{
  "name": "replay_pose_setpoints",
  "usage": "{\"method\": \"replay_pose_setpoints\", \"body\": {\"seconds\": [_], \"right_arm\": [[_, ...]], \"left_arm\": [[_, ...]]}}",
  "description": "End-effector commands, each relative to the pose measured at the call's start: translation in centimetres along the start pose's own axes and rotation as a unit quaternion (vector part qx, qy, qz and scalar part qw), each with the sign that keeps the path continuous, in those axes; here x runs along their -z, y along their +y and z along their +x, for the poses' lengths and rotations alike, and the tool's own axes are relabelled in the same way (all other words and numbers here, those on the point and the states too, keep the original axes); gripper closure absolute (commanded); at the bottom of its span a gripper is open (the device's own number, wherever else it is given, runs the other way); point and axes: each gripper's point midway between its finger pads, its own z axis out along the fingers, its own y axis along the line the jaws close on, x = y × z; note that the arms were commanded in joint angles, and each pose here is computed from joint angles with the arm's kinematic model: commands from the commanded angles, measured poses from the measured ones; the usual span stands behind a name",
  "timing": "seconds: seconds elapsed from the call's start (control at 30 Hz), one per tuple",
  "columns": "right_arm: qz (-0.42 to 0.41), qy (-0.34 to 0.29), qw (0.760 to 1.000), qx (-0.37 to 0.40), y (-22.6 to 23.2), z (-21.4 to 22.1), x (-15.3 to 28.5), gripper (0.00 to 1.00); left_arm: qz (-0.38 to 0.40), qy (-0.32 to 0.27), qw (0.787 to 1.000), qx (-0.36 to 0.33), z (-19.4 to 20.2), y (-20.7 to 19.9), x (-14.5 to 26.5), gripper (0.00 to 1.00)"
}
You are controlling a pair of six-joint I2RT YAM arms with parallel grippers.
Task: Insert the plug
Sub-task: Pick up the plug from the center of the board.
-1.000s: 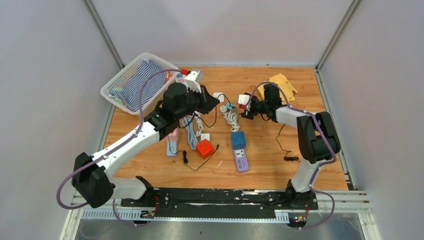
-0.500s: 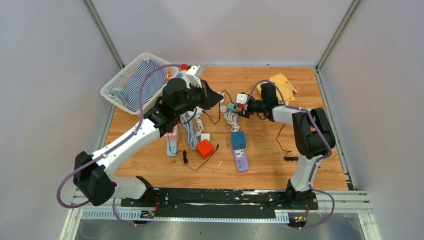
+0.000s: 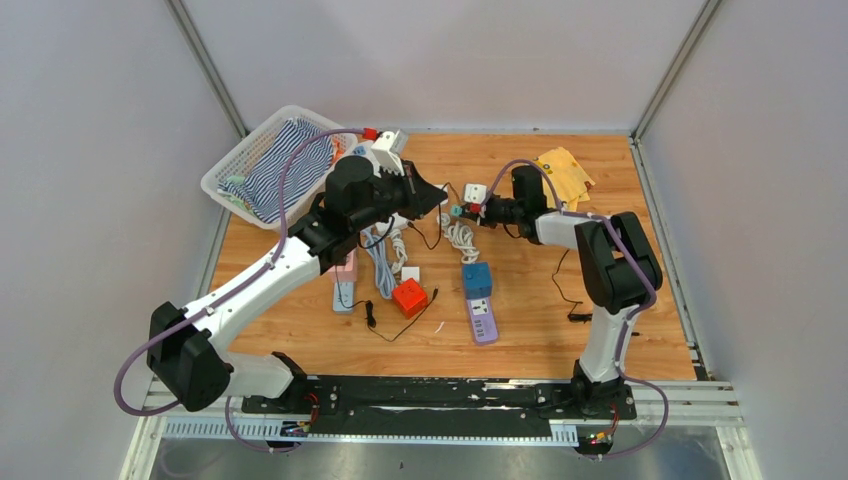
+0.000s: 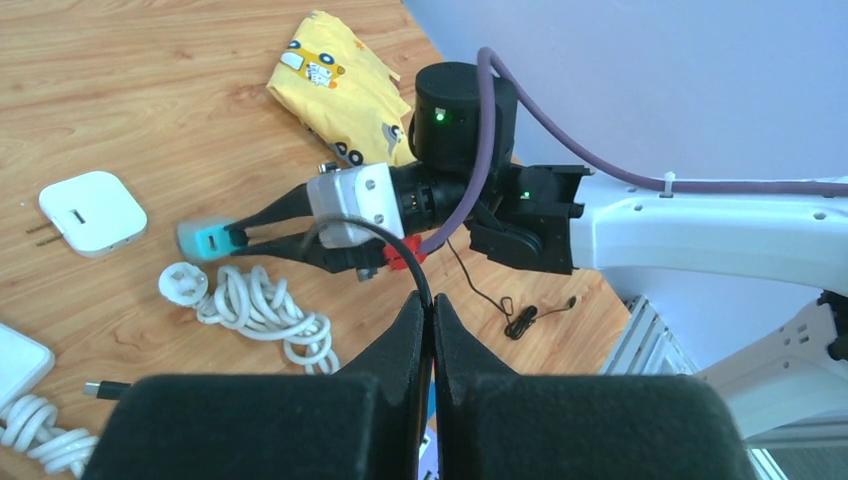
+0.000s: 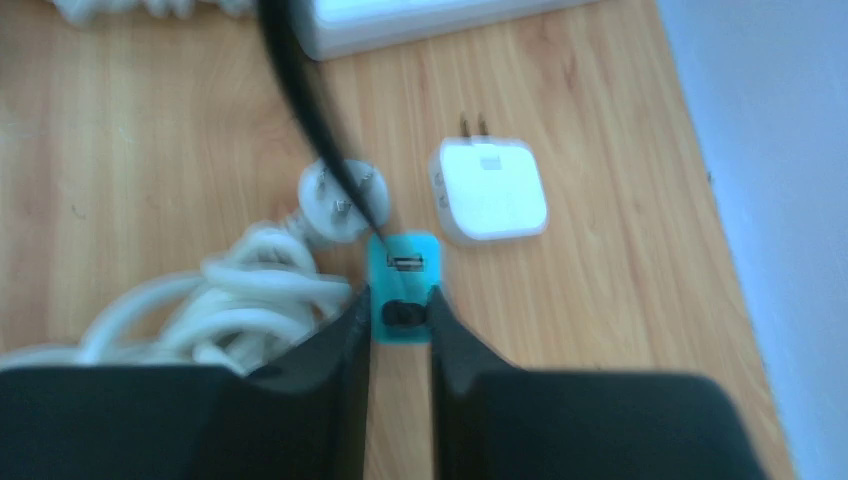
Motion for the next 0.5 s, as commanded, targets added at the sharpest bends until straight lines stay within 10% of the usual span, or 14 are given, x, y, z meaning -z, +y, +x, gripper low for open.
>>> {"method": "replay_pose_setpoints", "body": {"seconds": [0.0,0.3,0.47], "right_arm": [[0.019,0.005,1.000,0.000,-1.0,-0.1,-0.4,0.90],[0.043,0.022,0.999,0.006,-1.9,-2.0,1.6,1.00],[0.030,0.046,0.998,-0.007,-1.2,-0.8,1.5,0.64]], "left_arm": [[0.012,-0.020,1.000,-0.003,-1.8,-0.9,0.1,1.00],[-0.002,-0.029,1.000,0.003,-1.6,-0.4,1.1,0.90],[0.000,-0.025,1.000,0.009,-1.3,-0.4,1.2,0.92]]}}
